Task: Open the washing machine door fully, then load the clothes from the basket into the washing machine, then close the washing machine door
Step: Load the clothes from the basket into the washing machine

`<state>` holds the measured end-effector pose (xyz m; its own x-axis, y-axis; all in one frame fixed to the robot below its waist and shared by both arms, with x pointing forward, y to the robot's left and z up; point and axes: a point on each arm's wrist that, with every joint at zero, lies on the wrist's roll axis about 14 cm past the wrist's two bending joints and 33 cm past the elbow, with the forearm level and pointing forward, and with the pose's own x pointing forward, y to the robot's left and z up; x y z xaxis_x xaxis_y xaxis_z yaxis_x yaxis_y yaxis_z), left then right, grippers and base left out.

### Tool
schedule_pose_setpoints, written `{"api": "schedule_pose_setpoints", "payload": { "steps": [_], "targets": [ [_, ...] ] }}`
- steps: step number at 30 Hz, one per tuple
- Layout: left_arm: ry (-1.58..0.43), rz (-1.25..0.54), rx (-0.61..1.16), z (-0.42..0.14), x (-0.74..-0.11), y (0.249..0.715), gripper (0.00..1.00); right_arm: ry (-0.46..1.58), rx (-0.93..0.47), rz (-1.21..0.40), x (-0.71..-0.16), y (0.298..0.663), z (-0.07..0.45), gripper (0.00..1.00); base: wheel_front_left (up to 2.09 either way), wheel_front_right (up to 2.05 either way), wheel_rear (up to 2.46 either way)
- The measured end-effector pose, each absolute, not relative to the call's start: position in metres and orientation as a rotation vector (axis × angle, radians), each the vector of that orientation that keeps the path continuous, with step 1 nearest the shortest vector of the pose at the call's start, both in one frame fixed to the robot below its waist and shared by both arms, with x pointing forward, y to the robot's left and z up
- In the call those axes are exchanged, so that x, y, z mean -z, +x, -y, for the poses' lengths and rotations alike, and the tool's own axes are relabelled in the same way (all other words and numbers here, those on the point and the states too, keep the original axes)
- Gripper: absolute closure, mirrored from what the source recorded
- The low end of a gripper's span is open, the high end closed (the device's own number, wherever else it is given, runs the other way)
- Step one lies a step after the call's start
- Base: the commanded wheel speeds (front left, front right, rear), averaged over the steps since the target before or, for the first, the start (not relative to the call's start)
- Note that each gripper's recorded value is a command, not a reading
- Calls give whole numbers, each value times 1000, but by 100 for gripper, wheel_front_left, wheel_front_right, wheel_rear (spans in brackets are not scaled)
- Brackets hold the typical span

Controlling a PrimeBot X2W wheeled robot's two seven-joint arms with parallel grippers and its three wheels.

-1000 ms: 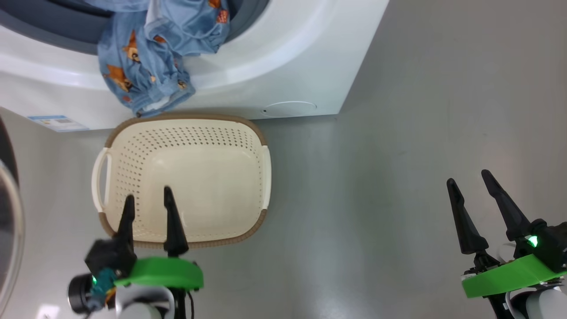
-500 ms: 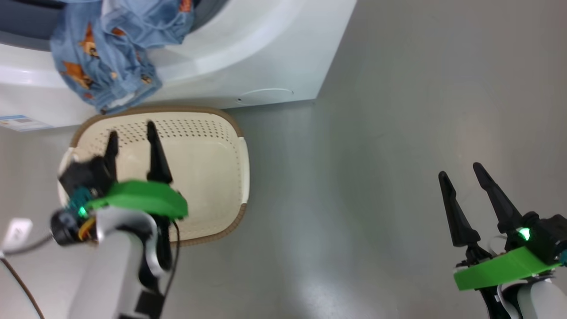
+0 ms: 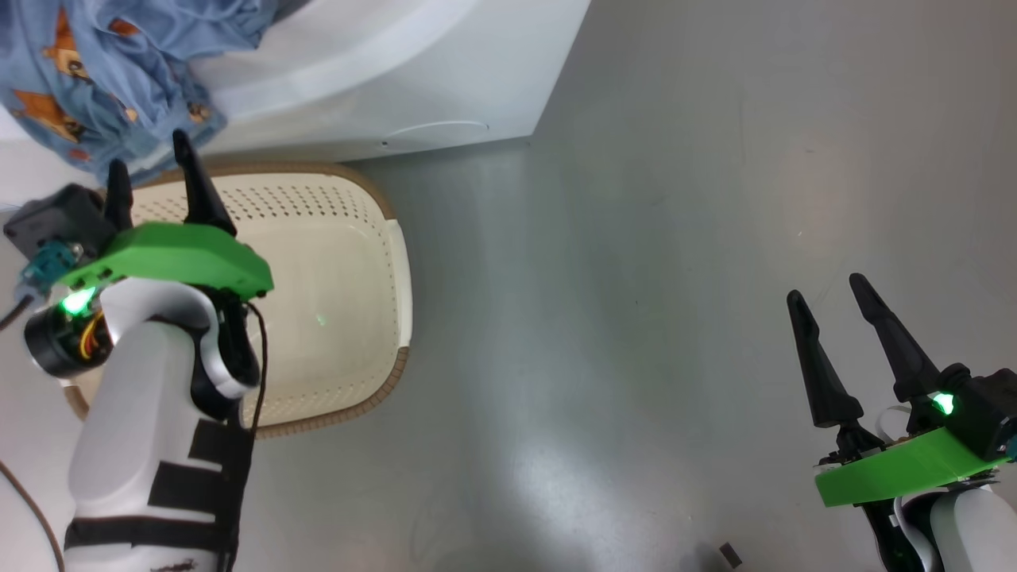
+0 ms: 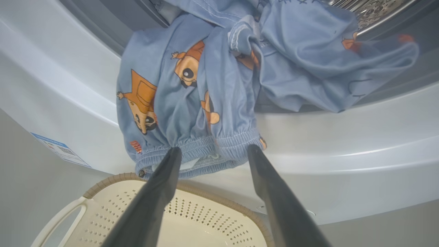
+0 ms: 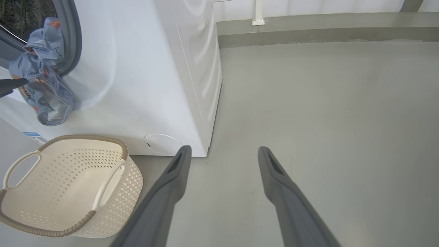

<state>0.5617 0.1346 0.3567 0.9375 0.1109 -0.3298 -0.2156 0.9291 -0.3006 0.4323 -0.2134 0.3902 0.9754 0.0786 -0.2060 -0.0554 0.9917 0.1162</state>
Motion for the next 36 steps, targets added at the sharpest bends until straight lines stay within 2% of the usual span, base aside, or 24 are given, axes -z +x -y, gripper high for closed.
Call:
{"api": "schedule_pose_setpoints", "payload": {
  "steps": [9, 36],
  "targets": [
    [-363, -320, -165, -130, -347, 572, 0, 103, -67, -232, -383, 432, 216, 0, 0, 0, 0],
    [-265, -320, -230, -146, -311, 617, 0, 85, -61, -309, -352, 433, 226, 0, 0, 0, 0]
  ]
}}
